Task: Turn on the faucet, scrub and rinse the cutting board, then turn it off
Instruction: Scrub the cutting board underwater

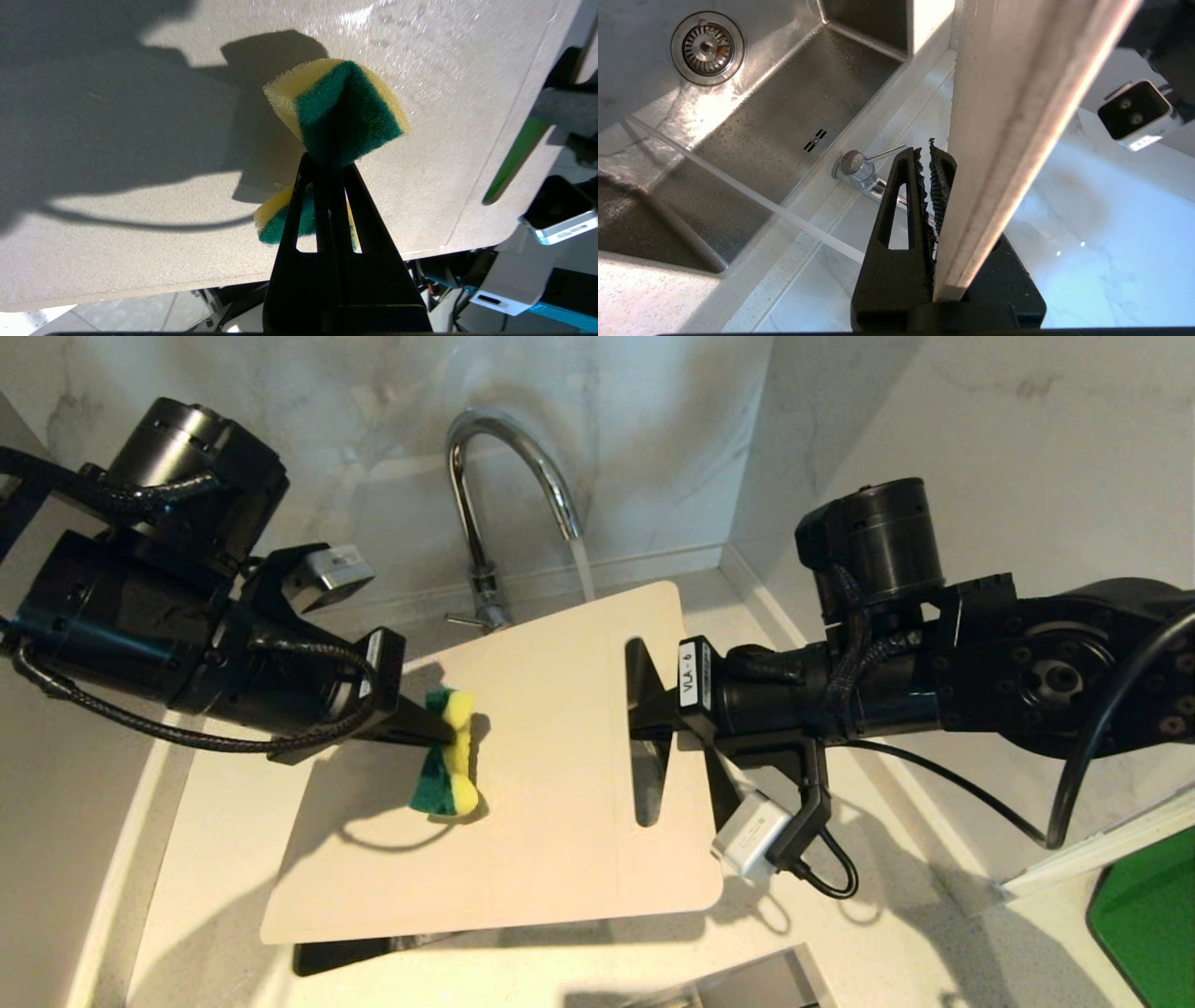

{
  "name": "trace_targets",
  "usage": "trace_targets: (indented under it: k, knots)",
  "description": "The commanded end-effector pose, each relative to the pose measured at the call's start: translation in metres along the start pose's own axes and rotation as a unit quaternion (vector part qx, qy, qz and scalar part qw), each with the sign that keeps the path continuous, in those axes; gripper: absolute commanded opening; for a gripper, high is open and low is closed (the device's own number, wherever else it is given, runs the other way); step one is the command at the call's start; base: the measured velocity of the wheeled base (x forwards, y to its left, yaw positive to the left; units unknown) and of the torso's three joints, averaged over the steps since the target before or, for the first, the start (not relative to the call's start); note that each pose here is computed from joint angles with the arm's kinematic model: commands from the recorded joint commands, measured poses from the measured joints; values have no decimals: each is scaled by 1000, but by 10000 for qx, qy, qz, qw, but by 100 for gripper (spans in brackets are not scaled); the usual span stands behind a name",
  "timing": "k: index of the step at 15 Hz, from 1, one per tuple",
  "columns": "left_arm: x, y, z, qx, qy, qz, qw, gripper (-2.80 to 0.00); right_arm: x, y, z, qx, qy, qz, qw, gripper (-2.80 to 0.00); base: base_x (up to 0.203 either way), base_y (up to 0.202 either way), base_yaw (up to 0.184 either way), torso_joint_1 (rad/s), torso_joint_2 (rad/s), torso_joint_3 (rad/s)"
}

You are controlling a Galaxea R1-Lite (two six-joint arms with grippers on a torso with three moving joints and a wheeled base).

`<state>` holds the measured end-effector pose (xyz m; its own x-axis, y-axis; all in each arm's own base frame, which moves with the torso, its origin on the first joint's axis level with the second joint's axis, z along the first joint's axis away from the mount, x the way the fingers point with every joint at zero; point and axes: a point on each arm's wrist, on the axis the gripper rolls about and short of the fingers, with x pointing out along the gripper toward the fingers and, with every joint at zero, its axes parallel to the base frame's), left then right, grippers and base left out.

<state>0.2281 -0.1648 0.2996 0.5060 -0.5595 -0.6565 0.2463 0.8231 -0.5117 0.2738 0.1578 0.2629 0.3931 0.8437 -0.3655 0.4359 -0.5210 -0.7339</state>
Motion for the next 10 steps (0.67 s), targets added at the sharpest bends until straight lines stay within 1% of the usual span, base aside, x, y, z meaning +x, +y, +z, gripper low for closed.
trace_targets:
  k: [1,2,4,8,10]
  knots:
    - [6,0,-7,47,125,136,9998,-280,1,1,0,-64,-18,-7,10000,-280,0,0,0,0,0,0]
    - [7,0,-10,58,163,246,9995,-280,1,1,0,-64,-19,-6,10000,-280,0,0,0,0,0,0]
    - [7,1,-11,52,210,293,9993,-280,1,1,0,-54,-23,-3,10000,-280,0,0,0,0,0,0]
    - [21,8,-17,23,449,525,9976,-280,1,1,-1,-54,-12,-3,10000,-280,0,0,0,0,0,0]
    - [26,14,-22,20,522,757,9958,-280,0,0,-2,-78,39,-40,10000,-280,0,0,0,0,0,0]
